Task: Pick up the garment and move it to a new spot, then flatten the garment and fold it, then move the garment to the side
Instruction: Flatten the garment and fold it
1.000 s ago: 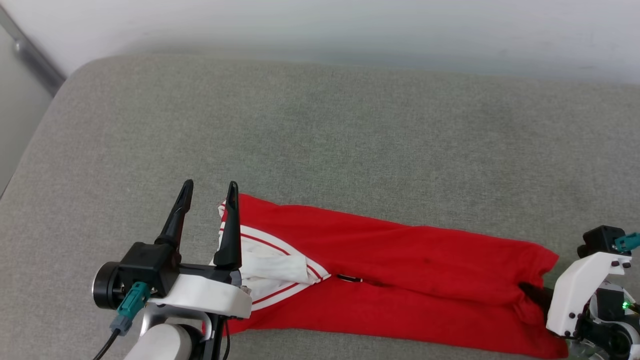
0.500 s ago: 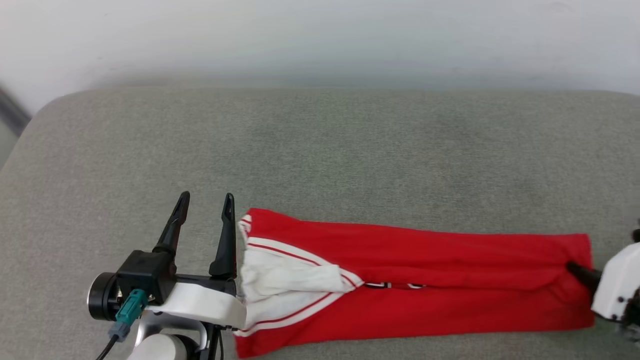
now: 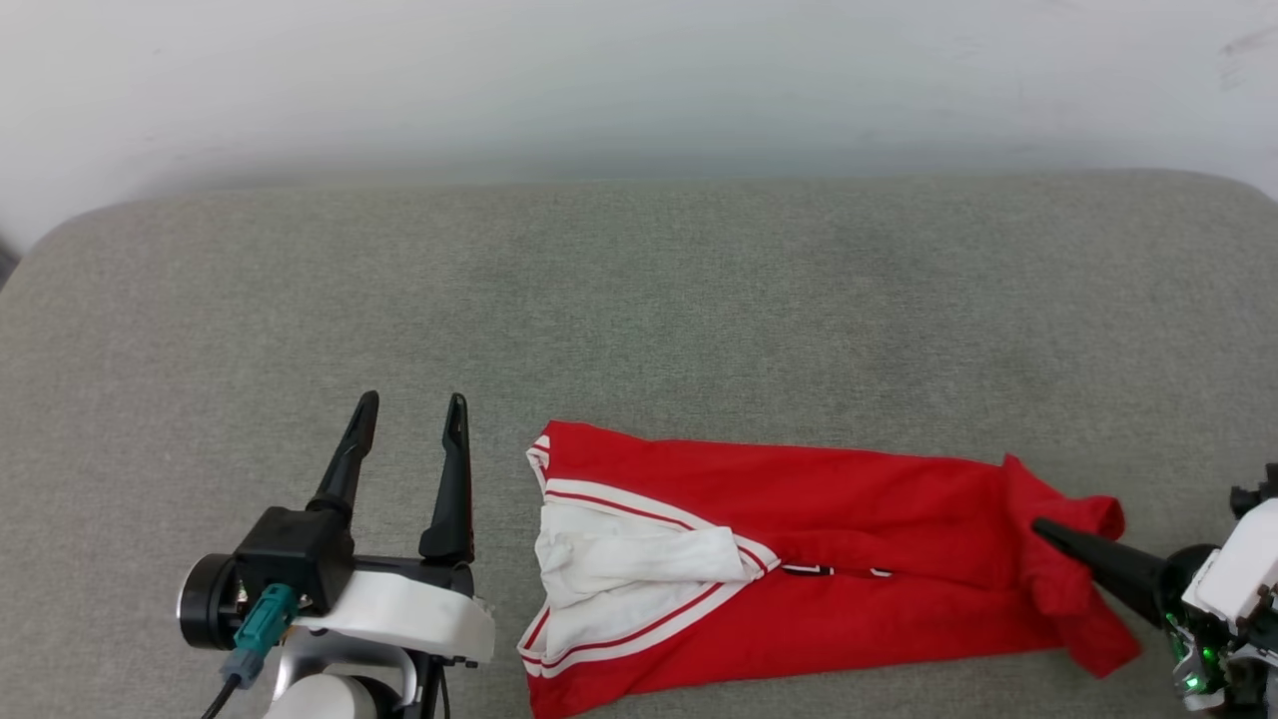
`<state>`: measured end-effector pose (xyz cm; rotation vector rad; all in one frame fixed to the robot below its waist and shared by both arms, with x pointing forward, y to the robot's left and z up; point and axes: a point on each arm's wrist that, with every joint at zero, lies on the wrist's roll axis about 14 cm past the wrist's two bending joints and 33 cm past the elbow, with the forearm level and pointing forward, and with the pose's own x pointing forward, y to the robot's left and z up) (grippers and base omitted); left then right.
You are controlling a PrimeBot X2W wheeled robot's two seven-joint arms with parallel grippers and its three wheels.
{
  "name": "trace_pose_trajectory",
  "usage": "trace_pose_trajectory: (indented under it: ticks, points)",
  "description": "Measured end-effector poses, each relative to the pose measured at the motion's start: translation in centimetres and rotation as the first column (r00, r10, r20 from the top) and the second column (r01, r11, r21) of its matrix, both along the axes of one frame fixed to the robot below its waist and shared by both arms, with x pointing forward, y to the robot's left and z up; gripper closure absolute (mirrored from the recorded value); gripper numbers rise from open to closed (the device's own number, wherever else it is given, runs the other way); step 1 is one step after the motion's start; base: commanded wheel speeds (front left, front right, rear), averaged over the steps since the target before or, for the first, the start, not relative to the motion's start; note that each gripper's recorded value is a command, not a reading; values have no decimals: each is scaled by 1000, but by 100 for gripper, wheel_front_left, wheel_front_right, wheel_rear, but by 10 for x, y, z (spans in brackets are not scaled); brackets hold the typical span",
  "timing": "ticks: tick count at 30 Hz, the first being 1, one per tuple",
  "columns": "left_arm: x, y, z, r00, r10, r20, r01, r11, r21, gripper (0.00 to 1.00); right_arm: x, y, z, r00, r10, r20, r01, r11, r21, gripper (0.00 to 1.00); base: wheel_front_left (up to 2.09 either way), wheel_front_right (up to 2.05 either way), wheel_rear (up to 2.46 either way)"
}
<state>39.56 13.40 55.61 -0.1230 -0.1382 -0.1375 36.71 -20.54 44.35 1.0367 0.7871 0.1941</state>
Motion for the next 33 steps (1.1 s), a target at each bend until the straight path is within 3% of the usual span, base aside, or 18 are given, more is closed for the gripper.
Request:
trace_pose_trajectory:
  ticks: [7, 12, 21, 25, 27, 28, 29, 31, 32, 33]
  points:
    - [-5, 6, -1, 1000, 10, -5, -10, 1000, -2, 0, 1, 45, 10, 994, 107, 11, -107, 964, 244, 100, 0, 0, 0]
    - [-7, 12, -2, 1000, 27, -11, -27, 1000, -1, 0, 10, 99, 16, 975, 216, 44, -217, 901, 376, 100, 0, 0, 0]
    - [-9, 24, -9, 997, 65, -35, -66, 998, -3, 0, 13, 198, 24, 917, 388, 94, -389, 817, 426, 100, 0, 0, 0]
    - [-8, 27, -13, 996, 73, -43, -74, 997, -5, 0, 21, 222, 28, 910, 395, 126, -411, 818, 402, 100, 0, 0, 0]
    - [-6, 28, -16, 996, 76, -51, -77, 997, -5, 0, 25, 228, 22, 914, 385, 127, -404, 844, 352, 98, 0, 0, 0]
    - [-5, 28, -17, 996, 77, -55, -78, 997, -6, 0, 28, 230, 19, 917, 379, 128, -400, 855, 332, 89, 0, 0, 0]
    - [-4, 27, -18, 995, 77, -58, -77, 997, -6, 0, 32, 230, 17, 924, 359, 132, -383, 869, 313, 63, 0, 0, 0]
    - [-2, 26, -20, 996, 72, -60, -72, 997, -10, 0, 38, 230, 12, 933, 332, 139, -358, 892, 275, 51, 0, 0, 0]
    - [-1, 25, -21, 996, 70, -61, -71, 997, -12, 0, 40, 230, 8, 937, 324, 135, -349, 899, 264, 0, 0, 0, 0]
    - [1, 24, -21, 996, 69, -62, -70, 997, -12, 0, 39, 231, 3, 937, 324, 128, -346, 904, 251, 0, 0, 0, 0]
